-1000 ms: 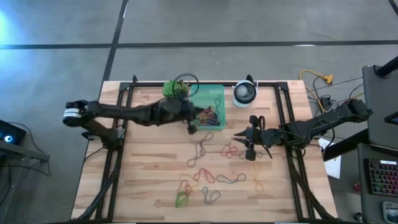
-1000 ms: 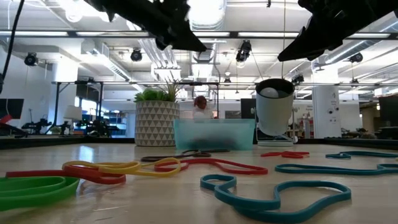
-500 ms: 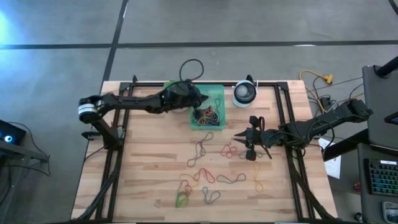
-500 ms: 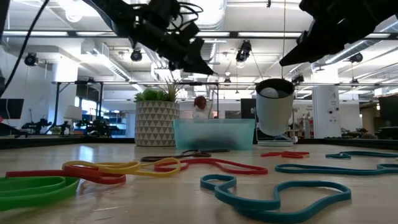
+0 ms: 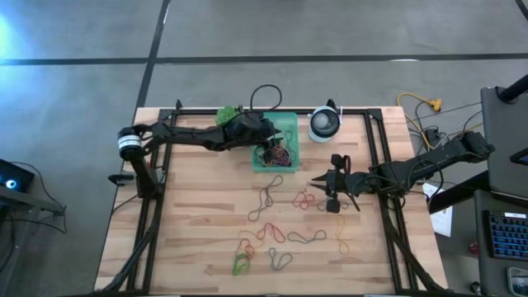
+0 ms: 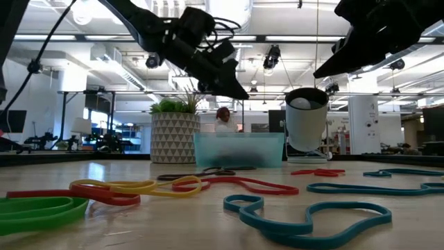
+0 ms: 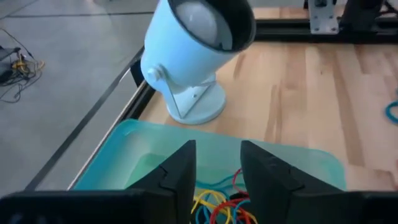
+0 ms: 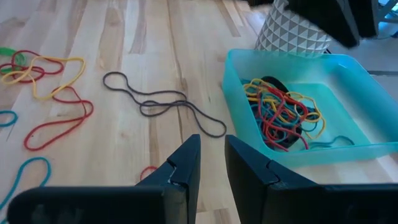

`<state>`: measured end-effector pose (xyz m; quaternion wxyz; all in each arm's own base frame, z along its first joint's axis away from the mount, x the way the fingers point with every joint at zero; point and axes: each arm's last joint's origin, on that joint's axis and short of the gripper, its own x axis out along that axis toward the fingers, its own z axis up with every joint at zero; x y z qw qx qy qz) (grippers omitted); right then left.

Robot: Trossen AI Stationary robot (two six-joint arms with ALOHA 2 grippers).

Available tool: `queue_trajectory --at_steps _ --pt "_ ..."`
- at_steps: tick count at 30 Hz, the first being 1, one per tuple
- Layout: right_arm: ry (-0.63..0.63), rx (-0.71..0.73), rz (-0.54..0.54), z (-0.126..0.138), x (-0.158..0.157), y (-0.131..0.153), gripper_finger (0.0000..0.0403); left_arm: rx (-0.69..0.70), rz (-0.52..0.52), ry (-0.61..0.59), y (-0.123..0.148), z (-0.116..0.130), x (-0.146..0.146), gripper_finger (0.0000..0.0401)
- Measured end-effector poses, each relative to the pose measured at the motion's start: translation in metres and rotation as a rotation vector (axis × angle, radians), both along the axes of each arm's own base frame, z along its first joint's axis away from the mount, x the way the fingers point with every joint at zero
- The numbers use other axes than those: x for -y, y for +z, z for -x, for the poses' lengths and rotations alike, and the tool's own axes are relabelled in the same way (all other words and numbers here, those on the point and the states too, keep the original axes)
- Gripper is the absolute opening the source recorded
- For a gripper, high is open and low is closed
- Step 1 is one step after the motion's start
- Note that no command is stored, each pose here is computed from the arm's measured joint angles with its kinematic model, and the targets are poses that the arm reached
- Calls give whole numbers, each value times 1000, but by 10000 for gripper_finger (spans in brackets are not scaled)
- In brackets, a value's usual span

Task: Pick and place rubber bands into bin
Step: Put the red rubber band into the green bin

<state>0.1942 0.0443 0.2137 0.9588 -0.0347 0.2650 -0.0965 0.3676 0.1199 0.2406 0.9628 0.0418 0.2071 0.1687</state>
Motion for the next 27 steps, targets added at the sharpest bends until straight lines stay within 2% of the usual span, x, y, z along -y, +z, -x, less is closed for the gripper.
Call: queue_trajectory --at_steps 7,11,14,16,20,27 --pt "-2 -16 1 2 1 -6 68 -42 21 -27 29 22 18 116" --pt "-17 -11 -24 2 1 -6 68 -71 96 -62 42 38 36 116" --pt "-24 -7 -37 2 1 -6 68 -84 201 -136 49 49 55 116" --pt "-35 -4 -61 2 1 -7 68 -116 274 -192 49 59 68 116" --pt "-66 7 -115 3 1 -8 68 -175 327 -272 49 72 95 116" --pt "-93 12 -158 3 1 -9 68 -261 419 -306 31 92 125 116"
